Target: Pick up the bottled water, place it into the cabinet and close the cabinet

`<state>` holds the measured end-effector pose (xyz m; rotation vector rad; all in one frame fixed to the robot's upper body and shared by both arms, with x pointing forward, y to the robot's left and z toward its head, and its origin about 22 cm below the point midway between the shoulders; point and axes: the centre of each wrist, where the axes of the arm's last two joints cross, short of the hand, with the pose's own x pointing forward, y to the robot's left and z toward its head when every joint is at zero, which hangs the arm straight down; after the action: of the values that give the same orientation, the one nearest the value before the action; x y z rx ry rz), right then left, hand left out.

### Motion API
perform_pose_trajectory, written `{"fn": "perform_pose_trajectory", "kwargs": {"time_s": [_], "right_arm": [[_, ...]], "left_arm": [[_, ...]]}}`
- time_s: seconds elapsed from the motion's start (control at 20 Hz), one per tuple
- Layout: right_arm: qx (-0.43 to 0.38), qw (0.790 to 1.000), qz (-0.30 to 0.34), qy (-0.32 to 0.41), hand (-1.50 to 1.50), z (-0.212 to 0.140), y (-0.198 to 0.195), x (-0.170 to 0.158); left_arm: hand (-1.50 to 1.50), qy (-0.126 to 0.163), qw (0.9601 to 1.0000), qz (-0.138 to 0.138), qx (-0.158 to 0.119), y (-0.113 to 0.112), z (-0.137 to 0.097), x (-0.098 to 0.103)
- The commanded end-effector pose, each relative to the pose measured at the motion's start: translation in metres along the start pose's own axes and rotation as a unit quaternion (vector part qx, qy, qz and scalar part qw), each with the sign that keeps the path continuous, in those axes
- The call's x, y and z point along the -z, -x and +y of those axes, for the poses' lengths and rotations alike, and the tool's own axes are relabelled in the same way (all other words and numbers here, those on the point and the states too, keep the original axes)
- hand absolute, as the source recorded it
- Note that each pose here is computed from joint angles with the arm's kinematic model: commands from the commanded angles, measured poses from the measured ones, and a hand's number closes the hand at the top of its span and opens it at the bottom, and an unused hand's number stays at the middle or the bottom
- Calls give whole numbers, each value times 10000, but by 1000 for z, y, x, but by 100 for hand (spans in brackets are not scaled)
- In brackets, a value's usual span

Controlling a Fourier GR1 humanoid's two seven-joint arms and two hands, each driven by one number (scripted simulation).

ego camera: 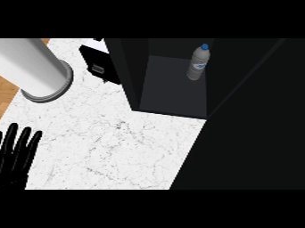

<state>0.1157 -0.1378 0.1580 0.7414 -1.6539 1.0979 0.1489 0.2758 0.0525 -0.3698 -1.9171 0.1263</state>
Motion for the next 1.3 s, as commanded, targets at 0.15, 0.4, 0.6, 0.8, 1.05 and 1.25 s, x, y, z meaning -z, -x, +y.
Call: {"fn": "perform_pose_trajectory", "kwargs": {"time_s": [0.15,0.4,0.6,0.8,1.05,1.25], "right_arm": [[1945,9794,119,-532,150,18,34,39],[2302,9729,85,178,150,-2,40,35],[2271,9662,-201,1205,150,-16,40,19],[2435,9518,-112,1862,150,-21,49,10],[2441,9431,-177,2249,150,-34,55,9],[2525,9307,-115,2644,150,-56,69,15]], "left_arm": [[-150,341,9993,-92,-100,-6,-1,6],[-150,274,9996,-13,-31,-5,9,2],[-150,53,10000,-22,11,-4,11,1],[-150,61,10000,-58,-22,-6,11,-2],[-150,98,9999,-88,-44,-7,12,0],[-150,123,9999,-6,-66,-8,13,-1]]}}
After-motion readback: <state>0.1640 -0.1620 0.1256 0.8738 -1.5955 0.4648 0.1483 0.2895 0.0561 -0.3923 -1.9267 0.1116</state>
